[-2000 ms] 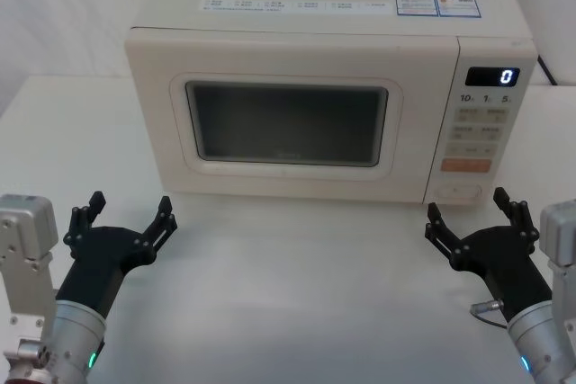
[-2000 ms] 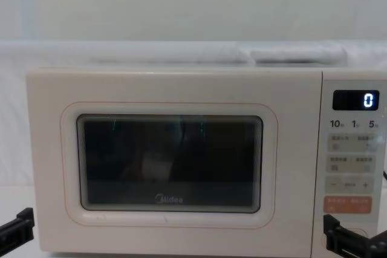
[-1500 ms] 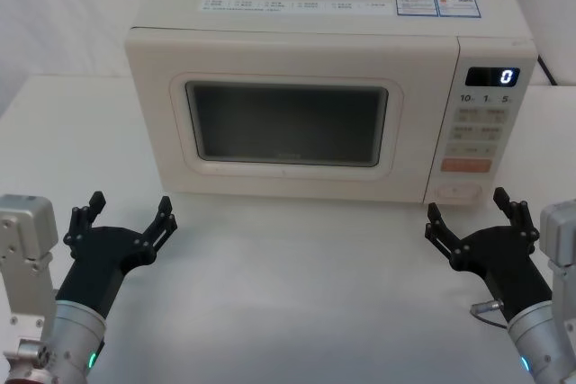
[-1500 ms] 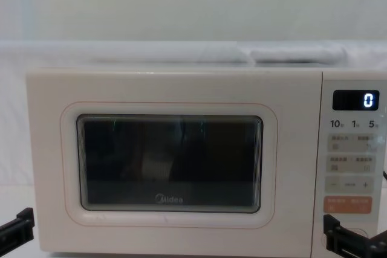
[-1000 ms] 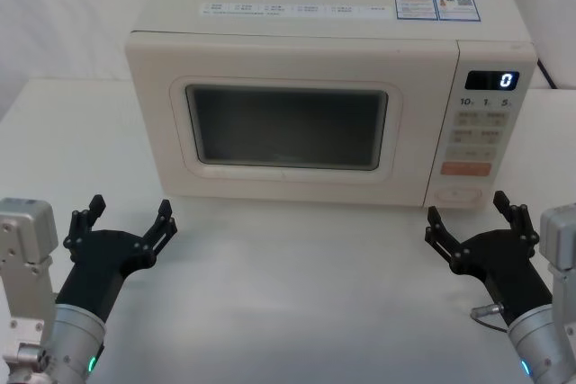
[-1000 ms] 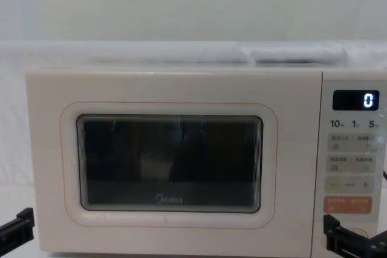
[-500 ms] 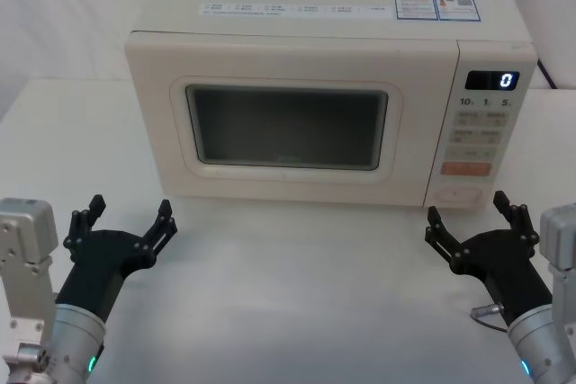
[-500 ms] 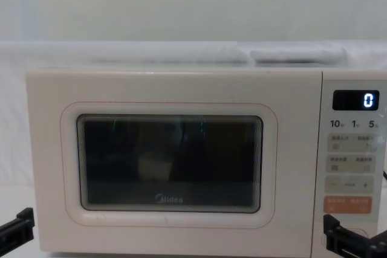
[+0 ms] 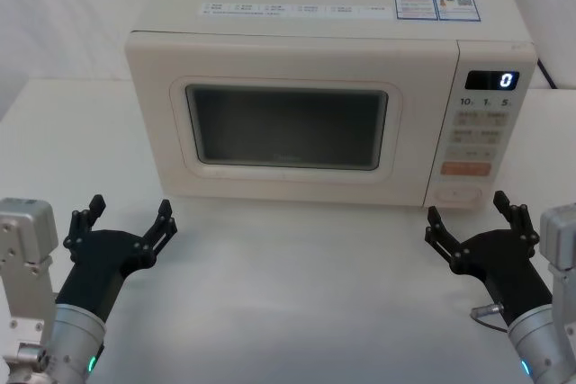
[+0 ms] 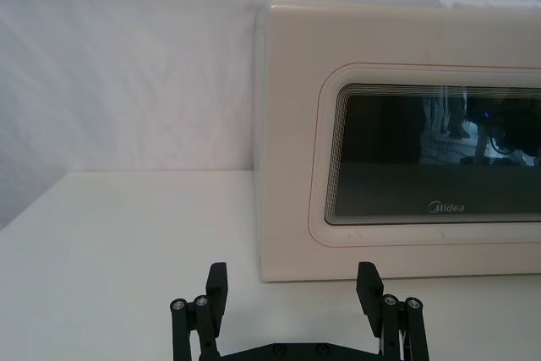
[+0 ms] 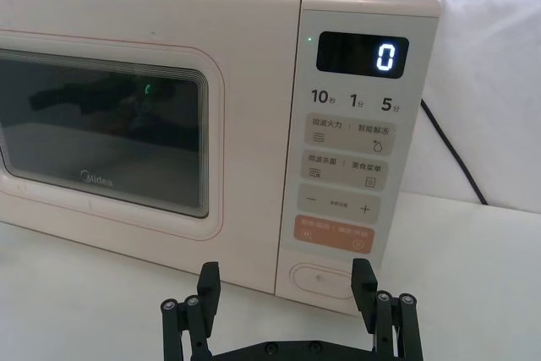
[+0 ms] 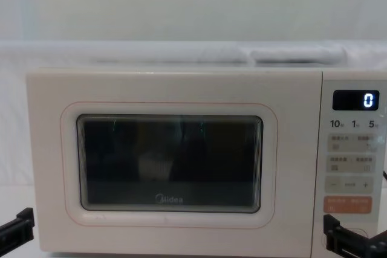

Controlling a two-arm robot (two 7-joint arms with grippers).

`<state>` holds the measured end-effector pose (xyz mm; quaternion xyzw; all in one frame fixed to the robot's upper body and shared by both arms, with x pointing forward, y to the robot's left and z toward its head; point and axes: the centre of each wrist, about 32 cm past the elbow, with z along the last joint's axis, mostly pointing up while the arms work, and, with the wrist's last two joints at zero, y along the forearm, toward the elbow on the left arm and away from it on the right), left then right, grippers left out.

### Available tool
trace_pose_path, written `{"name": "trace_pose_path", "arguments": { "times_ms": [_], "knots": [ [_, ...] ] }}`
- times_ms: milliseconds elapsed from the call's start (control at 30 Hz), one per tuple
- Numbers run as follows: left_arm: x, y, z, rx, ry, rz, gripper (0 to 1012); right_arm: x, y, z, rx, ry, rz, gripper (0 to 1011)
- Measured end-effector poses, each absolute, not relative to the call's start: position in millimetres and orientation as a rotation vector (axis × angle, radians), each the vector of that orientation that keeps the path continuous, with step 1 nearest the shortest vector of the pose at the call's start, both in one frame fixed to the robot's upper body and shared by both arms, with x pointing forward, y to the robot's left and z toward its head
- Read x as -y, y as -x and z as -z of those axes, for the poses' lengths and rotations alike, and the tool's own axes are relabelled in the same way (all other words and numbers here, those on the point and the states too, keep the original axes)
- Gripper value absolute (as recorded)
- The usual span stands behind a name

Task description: Press the button to open the microwave door with one hand; close the microwave door with the other hand.

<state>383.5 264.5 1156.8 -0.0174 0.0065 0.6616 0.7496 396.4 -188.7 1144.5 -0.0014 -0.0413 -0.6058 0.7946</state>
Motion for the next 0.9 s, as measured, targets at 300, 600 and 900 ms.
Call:
{"name": "trace_pose_path", "arguments": {
  "times_ms": [300,600,900],
  "knots": [
    [-264.5,-383.5,-1156.8,-0.014,0.038,-1.446,1001,188.7,-396.4,-1144.5,0.089,0.003,1.302,886],
    [-264.5,-383.5,-1156.8,-0.014,0.038,-1.446,1001,188.7,-396.4,-1144.5,0.089,0.003,1.302,586],
    [-264.5,-383.5,-1156.8,-0.014,0.038,-1.446,1001,188.7,-396.4,-1144.5,0.089,0.003,1.302,305]
  ]
}}
